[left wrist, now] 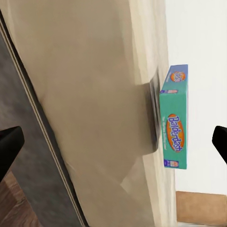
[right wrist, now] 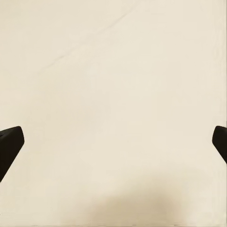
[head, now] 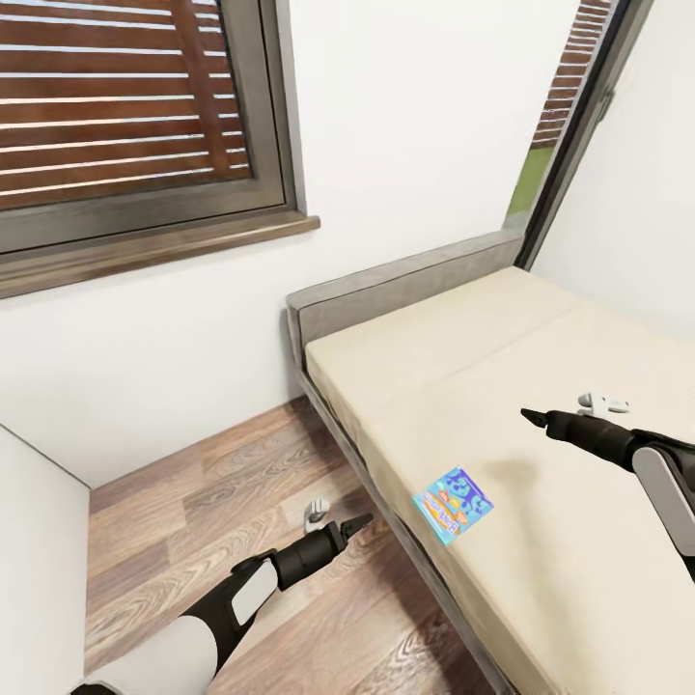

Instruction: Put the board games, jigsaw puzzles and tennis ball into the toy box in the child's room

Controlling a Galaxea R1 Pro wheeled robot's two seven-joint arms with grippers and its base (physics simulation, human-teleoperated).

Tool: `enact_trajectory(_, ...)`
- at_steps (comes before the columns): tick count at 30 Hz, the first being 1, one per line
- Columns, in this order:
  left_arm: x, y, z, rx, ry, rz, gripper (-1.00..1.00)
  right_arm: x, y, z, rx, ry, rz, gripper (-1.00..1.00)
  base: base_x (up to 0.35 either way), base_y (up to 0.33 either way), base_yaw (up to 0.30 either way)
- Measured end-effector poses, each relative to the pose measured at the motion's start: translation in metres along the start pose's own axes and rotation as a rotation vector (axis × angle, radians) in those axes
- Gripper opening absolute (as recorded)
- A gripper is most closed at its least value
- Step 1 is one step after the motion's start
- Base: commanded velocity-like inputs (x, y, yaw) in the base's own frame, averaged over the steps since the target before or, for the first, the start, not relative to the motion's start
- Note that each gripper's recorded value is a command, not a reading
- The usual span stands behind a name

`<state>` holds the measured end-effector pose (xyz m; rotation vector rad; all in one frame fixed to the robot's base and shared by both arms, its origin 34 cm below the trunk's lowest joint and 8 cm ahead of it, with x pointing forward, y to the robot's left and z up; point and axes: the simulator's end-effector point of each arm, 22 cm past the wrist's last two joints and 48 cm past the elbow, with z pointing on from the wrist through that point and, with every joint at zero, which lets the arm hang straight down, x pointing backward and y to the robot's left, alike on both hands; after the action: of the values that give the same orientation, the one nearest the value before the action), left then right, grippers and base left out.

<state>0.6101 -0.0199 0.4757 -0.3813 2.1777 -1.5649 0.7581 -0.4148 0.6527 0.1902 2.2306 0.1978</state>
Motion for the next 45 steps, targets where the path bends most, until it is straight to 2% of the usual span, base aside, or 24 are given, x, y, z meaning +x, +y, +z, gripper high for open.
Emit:
enact_trajectory(15, 0.002, -0.006, 0.003, 0.016, 0.001, -0.002, 1.00, 0.001, 0.000, 0.000, -0.001, 0.001, 0.000, 1.00, 0.000, 0.000, -0.162)
enact_trajectory(45, 0.003, -0.014, 0.004, 0.049, 0.005, -0.001, 1.00, 0.001, 0.001, 0.000, -0.002, 0.001, -0.003, 1.00, 0.000, 0.000, -0.015)
